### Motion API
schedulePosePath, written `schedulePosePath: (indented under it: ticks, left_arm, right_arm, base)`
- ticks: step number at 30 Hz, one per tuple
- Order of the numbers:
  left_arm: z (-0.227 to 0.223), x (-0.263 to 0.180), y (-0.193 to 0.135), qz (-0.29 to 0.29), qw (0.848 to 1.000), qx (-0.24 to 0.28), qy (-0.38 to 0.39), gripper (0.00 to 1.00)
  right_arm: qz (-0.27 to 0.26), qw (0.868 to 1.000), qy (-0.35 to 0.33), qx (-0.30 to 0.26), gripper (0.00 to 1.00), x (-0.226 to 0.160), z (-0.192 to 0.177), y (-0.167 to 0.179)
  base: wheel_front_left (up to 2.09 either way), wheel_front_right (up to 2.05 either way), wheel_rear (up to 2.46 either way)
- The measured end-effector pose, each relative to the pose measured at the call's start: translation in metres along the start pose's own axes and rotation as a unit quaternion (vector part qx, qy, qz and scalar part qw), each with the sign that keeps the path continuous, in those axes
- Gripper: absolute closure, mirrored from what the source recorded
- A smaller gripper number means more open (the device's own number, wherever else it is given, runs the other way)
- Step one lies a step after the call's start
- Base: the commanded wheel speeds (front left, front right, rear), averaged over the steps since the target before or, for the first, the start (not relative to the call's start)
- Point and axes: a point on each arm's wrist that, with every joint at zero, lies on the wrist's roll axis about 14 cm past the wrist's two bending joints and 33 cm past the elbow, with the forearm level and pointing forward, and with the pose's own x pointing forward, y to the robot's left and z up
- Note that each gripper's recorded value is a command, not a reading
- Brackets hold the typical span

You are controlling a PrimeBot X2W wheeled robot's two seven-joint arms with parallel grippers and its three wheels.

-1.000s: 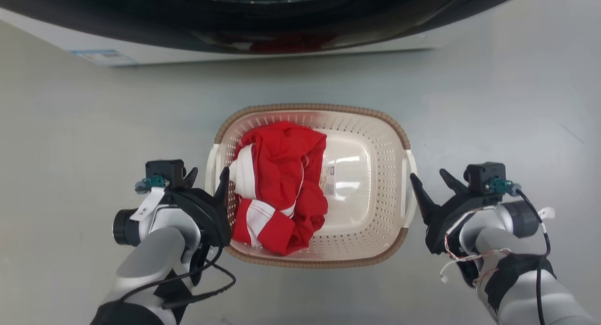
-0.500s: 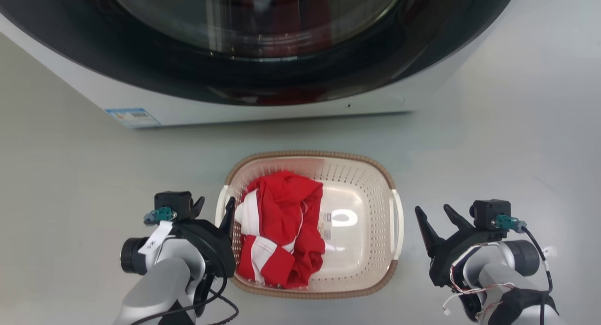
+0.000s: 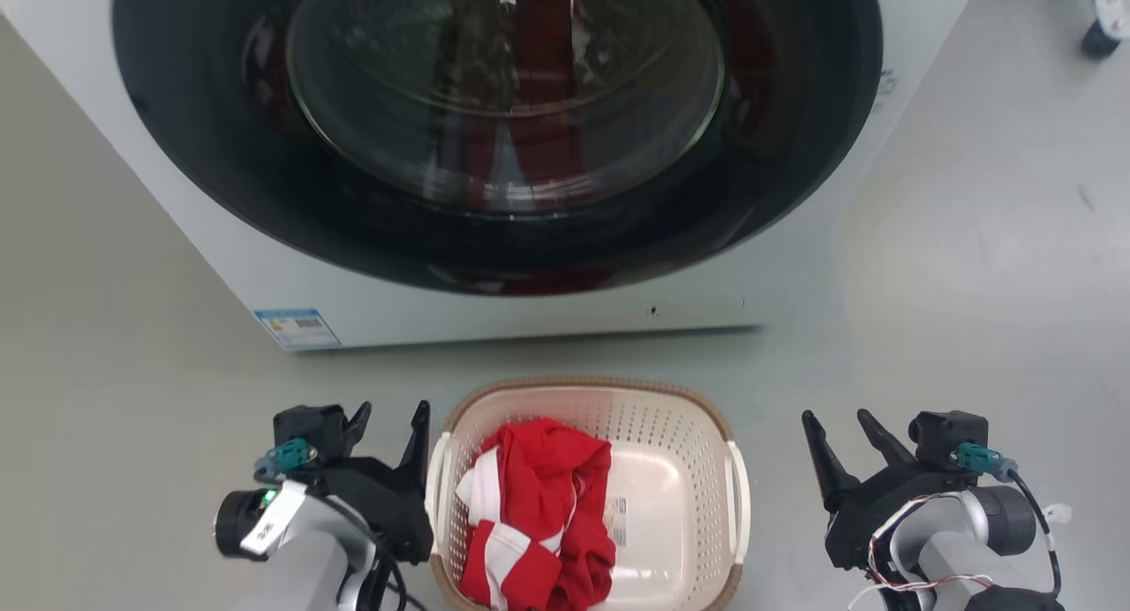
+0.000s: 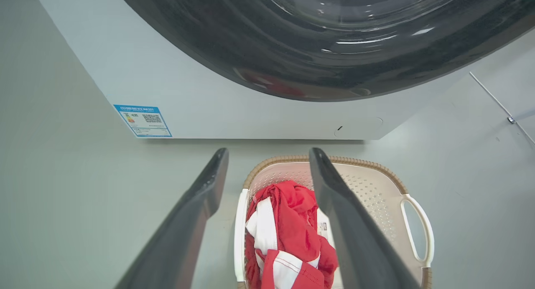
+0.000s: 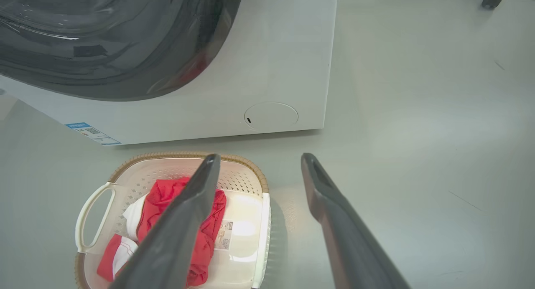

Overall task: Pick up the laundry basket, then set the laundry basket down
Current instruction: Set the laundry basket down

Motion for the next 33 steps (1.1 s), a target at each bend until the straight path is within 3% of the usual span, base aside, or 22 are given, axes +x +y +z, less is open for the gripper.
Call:
schedulePosePath:
  ticks: [9, 18, 25, 33]
  left_arm:
    - [0.047, -0.037, -0.006, -0.005, 0.995, 0.029, -0.095, 0.00]
    - [0.091, -0.077, -0.024, -0.027, 0.979, 0.057, -0.194, 0.00]
    - [0.101, -0.114, -0.038, -0.043, 0.966, 0.061, -0.246, 0.00]
    - [0.101, -0.135, -0.039, -0.041, 0.960, 0.058, -0.269, 0.00]
  right_arm:
    - [0.008, 0.995, -0.100, -0.030, 0.00, -0.028, 0.055, 0.016]
    - [0.011, 0.979, -0.195, -0.058, 0.00, -0.064, 0.100, 0.032]
    - [0.006, 0.967, -0.249, -0.058, 0.00, -0.099, 0.112, 0.039]
    - [0.000, 0.962, -0.268, -0.051, 0.00, -0.122, 0.108, 0.040]
  base:
    - [0.00, 0.00, 0.00]
    - [0.00, 0.00, 0.00]
    - [0.00, 0.00, 0.00]
    - [0.00, 0.00, 0.00]
